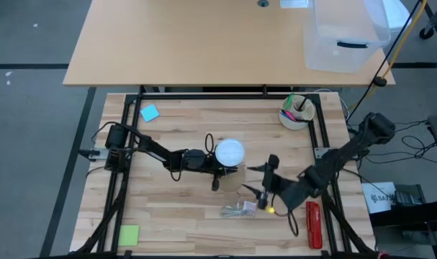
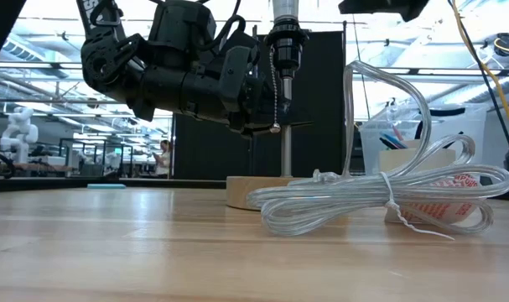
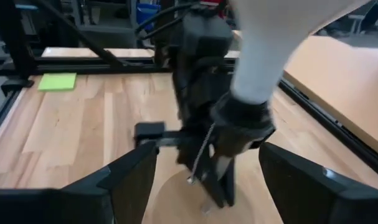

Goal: Screw lightbulb
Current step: Remove the lightbulb from the lamp

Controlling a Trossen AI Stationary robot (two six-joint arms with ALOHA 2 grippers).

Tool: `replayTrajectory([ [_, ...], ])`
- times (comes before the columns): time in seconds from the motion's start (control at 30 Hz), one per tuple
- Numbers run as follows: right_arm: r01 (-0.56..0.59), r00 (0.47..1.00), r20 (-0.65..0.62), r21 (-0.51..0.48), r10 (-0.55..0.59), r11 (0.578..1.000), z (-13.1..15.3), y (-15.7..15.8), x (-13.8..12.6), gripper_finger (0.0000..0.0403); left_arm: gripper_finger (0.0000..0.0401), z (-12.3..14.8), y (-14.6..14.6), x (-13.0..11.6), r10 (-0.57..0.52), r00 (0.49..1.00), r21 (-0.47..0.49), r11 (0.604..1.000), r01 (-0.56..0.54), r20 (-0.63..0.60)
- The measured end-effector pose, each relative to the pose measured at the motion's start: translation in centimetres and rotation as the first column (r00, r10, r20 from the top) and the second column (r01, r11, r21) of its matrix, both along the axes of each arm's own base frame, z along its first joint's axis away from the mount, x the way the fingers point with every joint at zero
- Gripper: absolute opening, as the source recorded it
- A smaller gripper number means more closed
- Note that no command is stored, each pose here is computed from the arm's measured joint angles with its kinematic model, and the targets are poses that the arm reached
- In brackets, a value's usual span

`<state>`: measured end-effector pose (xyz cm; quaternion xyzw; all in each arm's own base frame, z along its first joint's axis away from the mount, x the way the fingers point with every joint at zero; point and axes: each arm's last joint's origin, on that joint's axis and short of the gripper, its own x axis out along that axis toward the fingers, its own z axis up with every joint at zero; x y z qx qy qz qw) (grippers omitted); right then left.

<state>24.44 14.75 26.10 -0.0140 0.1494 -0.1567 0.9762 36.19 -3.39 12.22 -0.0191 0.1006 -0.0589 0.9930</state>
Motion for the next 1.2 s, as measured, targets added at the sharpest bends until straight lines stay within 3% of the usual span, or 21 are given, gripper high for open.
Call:
replayTrajectory([
  [0.1, 0.023, 1.000, 0.020, -0.037, -0.022, 0.999, -1.5, 2.1, 0.2, 0.0261, 0.0037, 0.0, 0.0, 0.0, 0.002, 1.000, 0.002, 1.000, -0.002, 0.000],
  [0.2, 0.119, 0.991, 0.067, -0.093, -0.113, 0.988, -3.1, 3.6, 0.5, 0.0244, 0.0034, 0.0, 0.0, 0.0, 0.003, 1.000, 0.005, 1.000, -0.003, 0.001],
  [0.37, 0.416, 0.897, 0.228, -0.139, -0.379, 0.899, -4.8, 4.9, 0.8, 0.0212, 0.0033, 0.0, 0.0, 0.0, 0.015, 1.000, 0.007, 1.000, -0.015, 0.002],
  [0.43, 0.471, 0.867, 0.255, -0.139, -0.428, 0.871, -5.0, 5.2, 1.0, 0.0201, 0.0032, 0.0, 0.1, 0.0, 0.018, 1.000, 0.008, 1.000, -0.018, 0.002],
  [0.67, 0.433, 0.875, 0.258, -0.036, -0.410, 0.901, -5.0, 3.5, 3.6, 0.0192, 0.0031, 0.0, 0.2, 0.0, 0.039, 0.999, 0.007, 0.999, -0.039, 0.002],
  [1.2, 0.417, 0.872, 0.305, -0.052, -0.383, 0.907, -2.9, 1.2, 5.5, 0.0293, 0.0030, 0.1, 0.6, 0.0, 0.173, 0.985, -0.001, 0.985, -0.173, 0.008],
])
